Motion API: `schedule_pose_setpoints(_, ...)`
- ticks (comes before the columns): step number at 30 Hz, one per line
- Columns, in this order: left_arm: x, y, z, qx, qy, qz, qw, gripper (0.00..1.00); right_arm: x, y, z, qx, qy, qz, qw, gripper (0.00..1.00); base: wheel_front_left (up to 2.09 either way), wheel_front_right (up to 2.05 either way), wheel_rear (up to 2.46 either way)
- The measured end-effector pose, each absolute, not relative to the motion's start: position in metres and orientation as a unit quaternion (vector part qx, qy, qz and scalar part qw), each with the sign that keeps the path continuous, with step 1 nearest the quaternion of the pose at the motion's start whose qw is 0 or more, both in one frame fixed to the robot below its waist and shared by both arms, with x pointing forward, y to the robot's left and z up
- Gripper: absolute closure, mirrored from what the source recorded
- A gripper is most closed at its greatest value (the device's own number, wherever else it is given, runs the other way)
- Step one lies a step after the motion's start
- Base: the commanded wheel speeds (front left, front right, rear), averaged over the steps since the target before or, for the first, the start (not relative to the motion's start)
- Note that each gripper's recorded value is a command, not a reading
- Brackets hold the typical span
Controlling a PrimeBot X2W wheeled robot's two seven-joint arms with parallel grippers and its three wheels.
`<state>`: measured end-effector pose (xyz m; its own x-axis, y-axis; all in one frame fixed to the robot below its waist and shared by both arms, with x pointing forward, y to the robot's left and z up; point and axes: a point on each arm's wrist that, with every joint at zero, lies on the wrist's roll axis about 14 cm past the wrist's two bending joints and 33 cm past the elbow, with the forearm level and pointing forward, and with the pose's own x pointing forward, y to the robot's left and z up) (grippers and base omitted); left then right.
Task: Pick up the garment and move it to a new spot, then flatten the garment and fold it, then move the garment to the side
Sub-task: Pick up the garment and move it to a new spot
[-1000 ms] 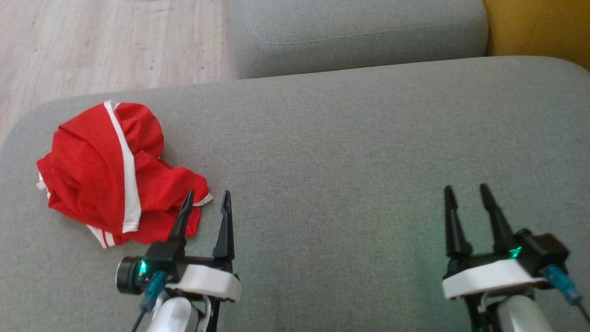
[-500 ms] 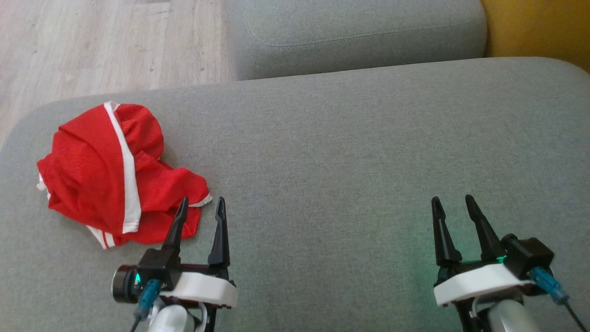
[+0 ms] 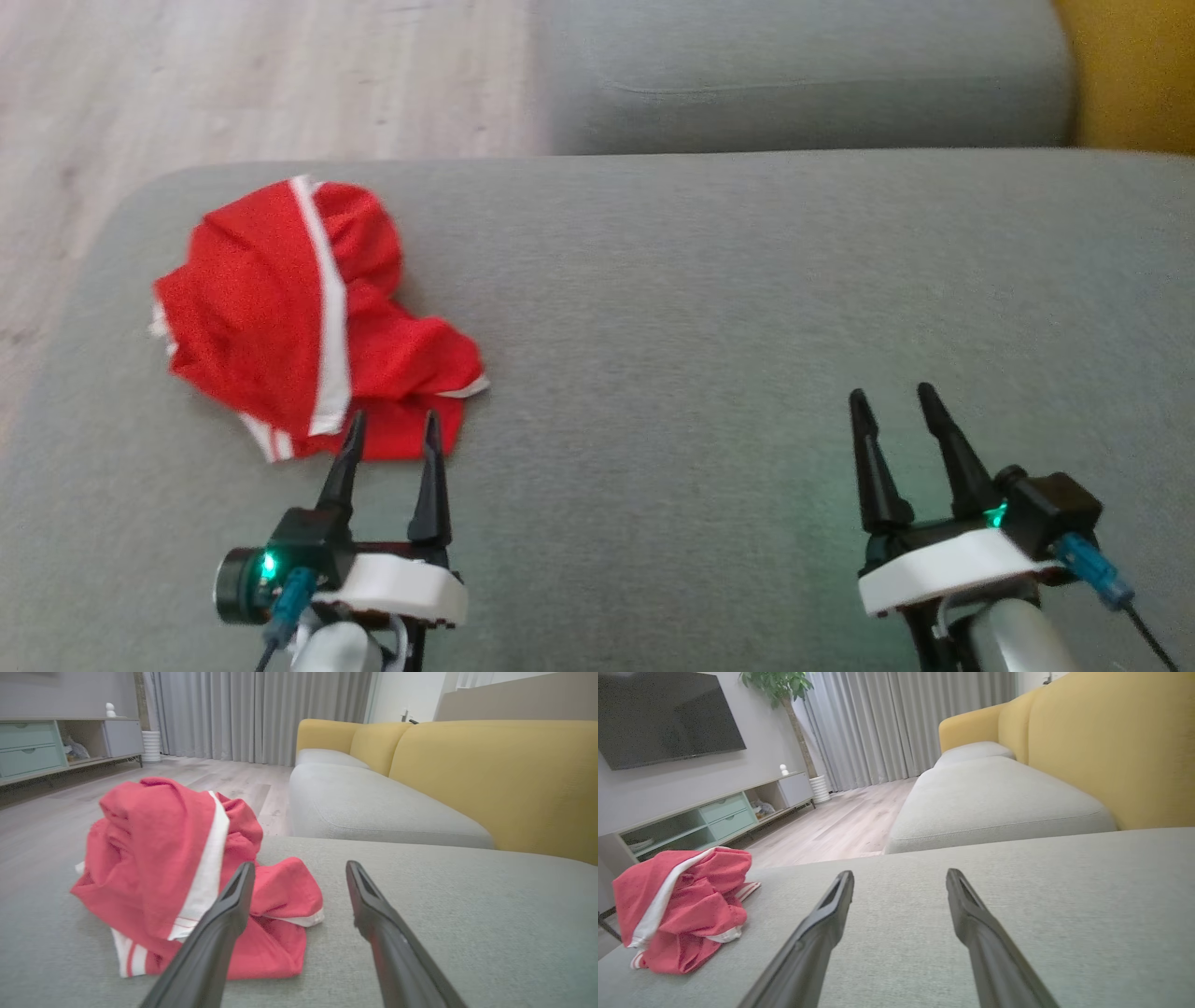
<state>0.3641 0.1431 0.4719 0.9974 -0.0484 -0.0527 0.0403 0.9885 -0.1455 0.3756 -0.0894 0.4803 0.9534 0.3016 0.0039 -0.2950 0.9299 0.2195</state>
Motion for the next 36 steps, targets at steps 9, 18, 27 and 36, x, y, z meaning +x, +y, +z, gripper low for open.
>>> schedule_pose_setpoints(9,0.34,0.196,0.476,-0.068,0.017,0.059,0.996,0.0,0.375,-0.03,0.486,0.111,0.018,0.24,0.964,0.0,0.0,0.0,0.0)
schedule_pose_setpoints(18,0.309,0.226,0.47,-0.075,0.018,0.112,0.991,0.0,0.366,0.007,0.485,0.114,0.028,0.295,0.948,0.0,0.0,0.0,0.0)
schedule_pose_setpoints(27,0.294,0.239,0.47,-0.077,0.015,0.137,0.987,0.0,0.362,0.027,0.486,0.115,0.031,0.324,0.939,0.0,0.0,0.0,0.0)
schedule_pose_setpoints(36,0.315,0.229,0.458,-0.066,0.043,0.103,0.992,0.0,0.37,0.019,0.47,0.123,0.052,0.309,0.942,0.0,0.0,0.0,0.0)
